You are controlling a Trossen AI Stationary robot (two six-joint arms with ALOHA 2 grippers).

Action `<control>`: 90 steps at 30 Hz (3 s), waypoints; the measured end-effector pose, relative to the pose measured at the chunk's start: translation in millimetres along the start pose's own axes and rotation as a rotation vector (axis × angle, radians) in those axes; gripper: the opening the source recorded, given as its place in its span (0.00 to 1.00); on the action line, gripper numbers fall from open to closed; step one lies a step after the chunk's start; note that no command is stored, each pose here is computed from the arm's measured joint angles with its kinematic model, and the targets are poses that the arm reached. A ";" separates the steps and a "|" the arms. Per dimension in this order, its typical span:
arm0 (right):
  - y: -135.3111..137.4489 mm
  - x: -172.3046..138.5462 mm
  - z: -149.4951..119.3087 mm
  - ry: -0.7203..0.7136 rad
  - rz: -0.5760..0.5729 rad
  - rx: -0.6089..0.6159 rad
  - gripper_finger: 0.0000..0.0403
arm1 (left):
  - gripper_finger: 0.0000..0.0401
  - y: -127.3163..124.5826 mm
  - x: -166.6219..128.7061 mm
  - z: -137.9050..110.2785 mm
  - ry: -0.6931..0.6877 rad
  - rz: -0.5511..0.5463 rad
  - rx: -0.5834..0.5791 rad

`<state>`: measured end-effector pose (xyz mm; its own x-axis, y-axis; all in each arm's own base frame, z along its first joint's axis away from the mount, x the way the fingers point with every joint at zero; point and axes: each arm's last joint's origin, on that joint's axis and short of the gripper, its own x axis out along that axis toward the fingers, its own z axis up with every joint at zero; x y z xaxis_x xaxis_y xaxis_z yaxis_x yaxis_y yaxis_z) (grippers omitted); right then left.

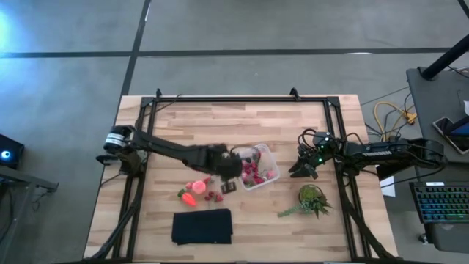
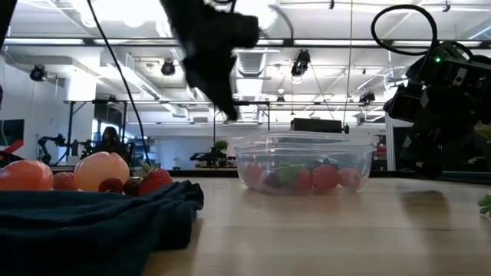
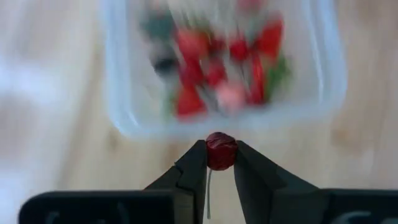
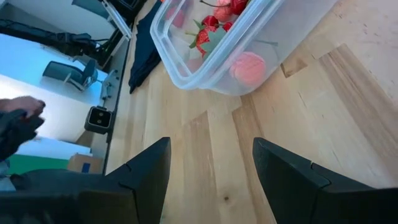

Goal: Pick and placing Produce into tupperware
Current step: Put the red cherry into the container, then put the red strawberry into the container

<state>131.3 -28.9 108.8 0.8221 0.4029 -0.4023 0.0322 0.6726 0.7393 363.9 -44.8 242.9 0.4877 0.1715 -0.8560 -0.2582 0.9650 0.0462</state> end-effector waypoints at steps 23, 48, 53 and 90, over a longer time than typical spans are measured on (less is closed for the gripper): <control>-2.0 -0.1 -3.6 0.031 -0.017 0.067 0.54 | 0.51 35.3 0.2 45.7 -0.088 -0.278 -0.184; -4.2 0.7 -4.5 0.031 -0.048 0.053 0.54 | 0.51 17.5 13.9 -75.1 0.349 -0.117 0.006; -4.2 0.7 -4.5 0.031 -0.048 0.054 0.54 | 0.51 16.7 21.9 -78.7 0.306 -0.133 -0.001; 32.6 -8.7 31.4 -0.223 0.328 -0.303 0.54 | 0.51 15.0 48.2 -91.1 0.408 -0.069 0.009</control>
<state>143.0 -30.0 153.3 0.8640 0.5028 -0.0254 -0.3874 0.6962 0.6043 307.6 -40.2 155.4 0.1326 0.0156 -0.9910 -0.2287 0.9734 -0.0153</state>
